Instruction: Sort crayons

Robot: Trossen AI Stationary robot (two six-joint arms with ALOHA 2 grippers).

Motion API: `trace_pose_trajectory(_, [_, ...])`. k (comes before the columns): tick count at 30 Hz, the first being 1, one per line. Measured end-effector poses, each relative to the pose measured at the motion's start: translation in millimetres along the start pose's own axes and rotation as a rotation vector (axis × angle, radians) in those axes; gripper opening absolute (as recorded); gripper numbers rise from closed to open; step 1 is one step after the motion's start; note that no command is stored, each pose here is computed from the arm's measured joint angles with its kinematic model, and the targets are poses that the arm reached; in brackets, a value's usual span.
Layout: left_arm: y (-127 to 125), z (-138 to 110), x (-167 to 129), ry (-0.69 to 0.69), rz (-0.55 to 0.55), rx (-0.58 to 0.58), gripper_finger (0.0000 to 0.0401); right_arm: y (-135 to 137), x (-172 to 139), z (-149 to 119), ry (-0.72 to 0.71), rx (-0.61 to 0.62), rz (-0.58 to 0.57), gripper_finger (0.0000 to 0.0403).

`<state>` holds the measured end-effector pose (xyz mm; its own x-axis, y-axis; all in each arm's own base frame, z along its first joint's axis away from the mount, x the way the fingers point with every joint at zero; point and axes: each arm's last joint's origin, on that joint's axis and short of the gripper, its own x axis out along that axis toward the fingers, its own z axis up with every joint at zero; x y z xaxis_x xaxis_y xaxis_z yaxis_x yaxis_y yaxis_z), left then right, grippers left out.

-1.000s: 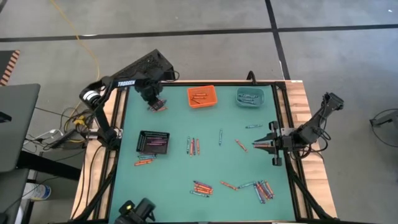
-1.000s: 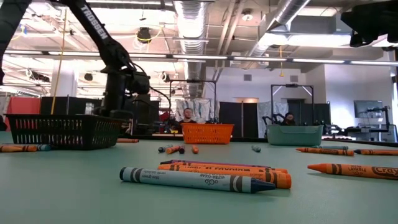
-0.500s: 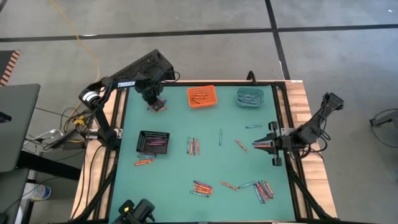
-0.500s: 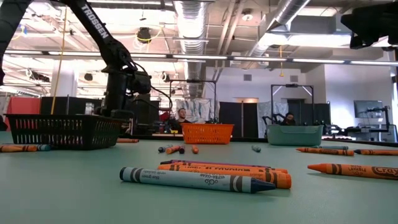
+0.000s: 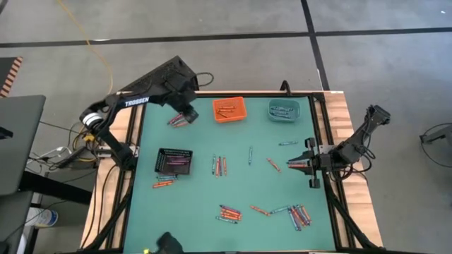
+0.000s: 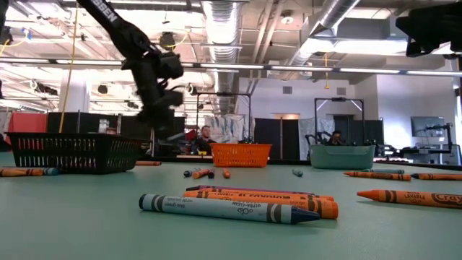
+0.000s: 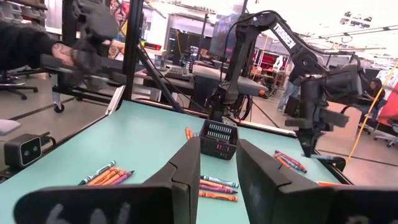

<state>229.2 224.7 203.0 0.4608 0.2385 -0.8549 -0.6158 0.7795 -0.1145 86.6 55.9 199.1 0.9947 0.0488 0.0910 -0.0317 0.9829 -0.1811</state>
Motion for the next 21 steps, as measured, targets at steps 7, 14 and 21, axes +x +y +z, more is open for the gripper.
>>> trace_pose_trajectory(7, [-65, 29, 4, -0.302, -0.197, 0.148, 0.0007, 0, 0, 0, 0.000, -0.001, 0.000, 0.0107])
trace_pose_trajectory(14, [-115, 58, 6, -0.582, -0.256, 0.219, 0.0007, 0, 0, 0, 0.000, -0.003, 0.000, 0.0107])
trace_pose_trajectory(21, [-147, 100, 53, -0.574, -0.321, 0.284, 0.0007, 0, 0, 0, 0.001, -0.004, 0.000, 0.0107])
